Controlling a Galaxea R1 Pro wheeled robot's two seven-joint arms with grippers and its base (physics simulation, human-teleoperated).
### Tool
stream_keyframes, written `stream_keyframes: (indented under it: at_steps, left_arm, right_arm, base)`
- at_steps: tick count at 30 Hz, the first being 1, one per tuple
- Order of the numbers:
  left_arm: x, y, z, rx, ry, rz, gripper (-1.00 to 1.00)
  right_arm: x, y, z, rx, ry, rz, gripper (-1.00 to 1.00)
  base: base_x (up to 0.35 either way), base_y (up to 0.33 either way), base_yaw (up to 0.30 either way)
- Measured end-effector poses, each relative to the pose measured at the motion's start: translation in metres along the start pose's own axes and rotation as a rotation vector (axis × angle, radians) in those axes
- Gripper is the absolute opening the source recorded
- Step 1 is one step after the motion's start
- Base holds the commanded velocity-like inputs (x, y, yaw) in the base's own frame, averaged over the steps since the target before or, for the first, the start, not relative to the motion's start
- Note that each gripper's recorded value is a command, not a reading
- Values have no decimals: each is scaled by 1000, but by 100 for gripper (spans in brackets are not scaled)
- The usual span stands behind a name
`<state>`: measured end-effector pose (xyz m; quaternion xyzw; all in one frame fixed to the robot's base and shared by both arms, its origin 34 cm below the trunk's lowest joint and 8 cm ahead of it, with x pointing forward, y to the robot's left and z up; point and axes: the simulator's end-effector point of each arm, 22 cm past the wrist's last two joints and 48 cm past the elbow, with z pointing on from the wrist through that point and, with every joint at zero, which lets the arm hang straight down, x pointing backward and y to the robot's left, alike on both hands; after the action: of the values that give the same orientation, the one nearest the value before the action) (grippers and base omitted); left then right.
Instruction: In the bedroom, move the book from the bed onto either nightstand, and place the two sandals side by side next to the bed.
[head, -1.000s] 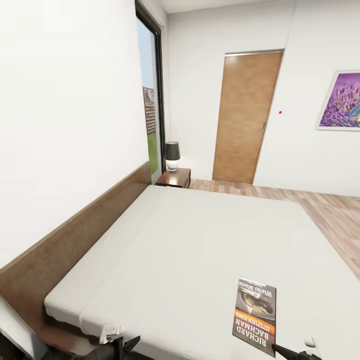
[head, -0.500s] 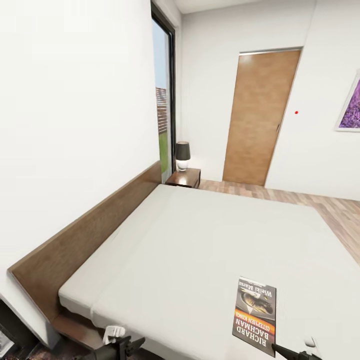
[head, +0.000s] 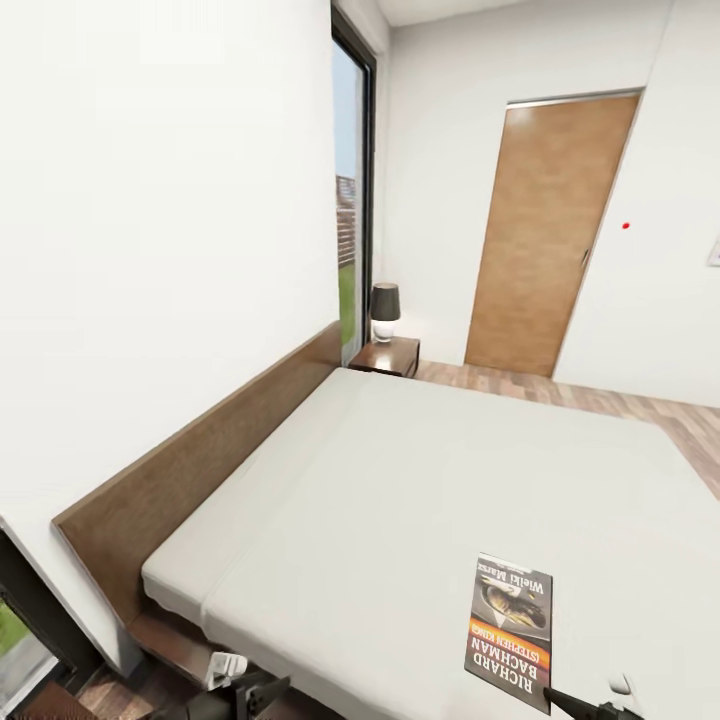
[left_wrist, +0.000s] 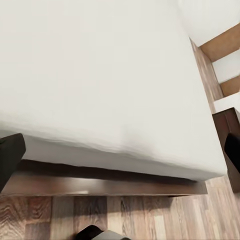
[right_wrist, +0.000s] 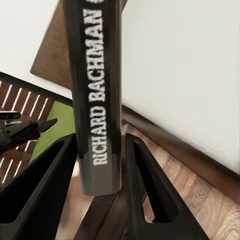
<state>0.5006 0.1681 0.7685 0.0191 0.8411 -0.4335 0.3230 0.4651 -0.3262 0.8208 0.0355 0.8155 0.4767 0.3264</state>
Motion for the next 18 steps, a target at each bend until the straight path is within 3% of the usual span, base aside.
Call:
stream_keyframes:
  at_steps: [18]
  left_arm:
    - [0,0,0,-1,1,-1,100]
  right_arm:
    - [0,0,0,-1,0,0,-100]
  base:
    - [0,-17,144]
